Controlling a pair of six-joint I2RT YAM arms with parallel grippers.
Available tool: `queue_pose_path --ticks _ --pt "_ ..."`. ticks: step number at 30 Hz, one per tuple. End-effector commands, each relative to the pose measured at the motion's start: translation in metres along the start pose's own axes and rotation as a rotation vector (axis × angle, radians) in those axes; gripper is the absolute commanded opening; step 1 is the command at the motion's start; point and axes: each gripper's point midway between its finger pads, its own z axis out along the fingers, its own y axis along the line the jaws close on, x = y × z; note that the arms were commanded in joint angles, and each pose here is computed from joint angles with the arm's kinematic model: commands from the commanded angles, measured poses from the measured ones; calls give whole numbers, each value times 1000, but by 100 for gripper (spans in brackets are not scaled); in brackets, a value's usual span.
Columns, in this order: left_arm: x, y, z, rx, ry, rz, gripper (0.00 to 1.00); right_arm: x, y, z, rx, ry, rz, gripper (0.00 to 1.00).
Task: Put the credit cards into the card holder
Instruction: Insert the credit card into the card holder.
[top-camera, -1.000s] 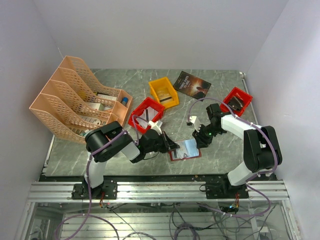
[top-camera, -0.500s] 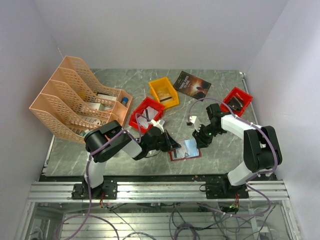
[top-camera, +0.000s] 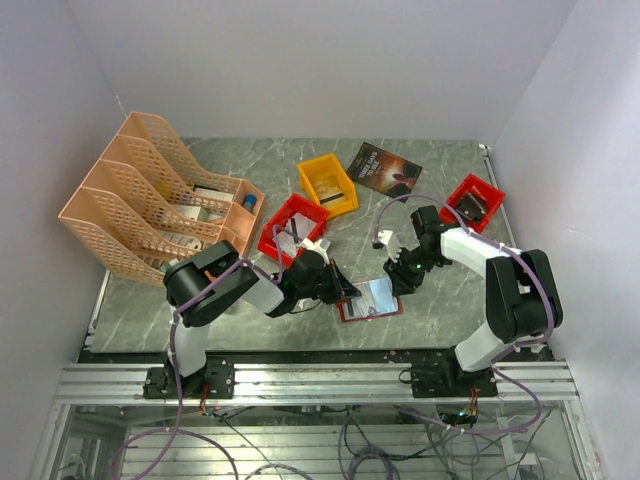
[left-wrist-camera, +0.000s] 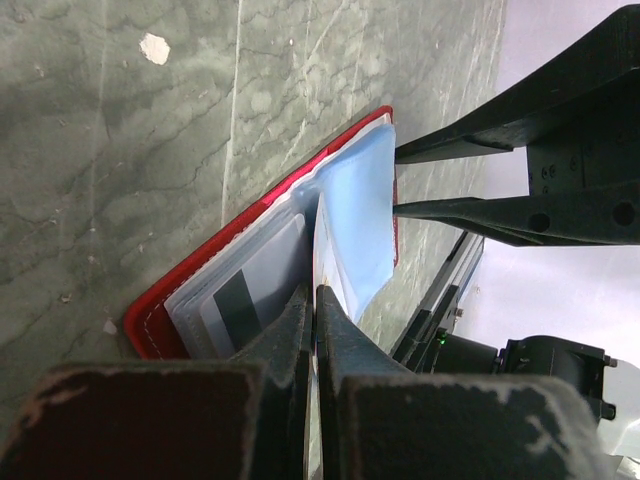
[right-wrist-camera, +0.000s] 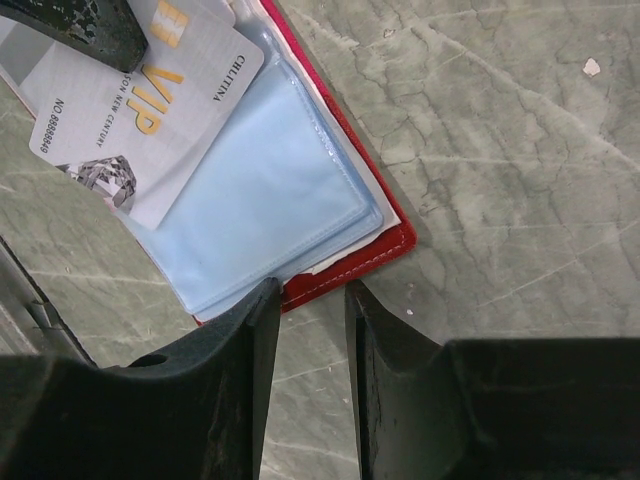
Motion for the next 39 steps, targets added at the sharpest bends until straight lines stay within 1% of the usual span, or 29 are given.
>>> queue_pose_path --ticks 1,18,31,36,39 --pt "14 22 -5 -83 65 10 7 4 -7 9 13 27 0 33" --pt "16 21 5 -70 91 15 7 4 -5 12 7 40 -3 33" --pt "14 23 14 -71 97 47 7 5 -5 13 4 43 -2 33" --pt "14 22 17 -65 103 58 7 -2 -7 8 25 20 -10 34" --pt "14 24 16 -75 105 63 7 -10 -10 1 56 -11 -23 36"
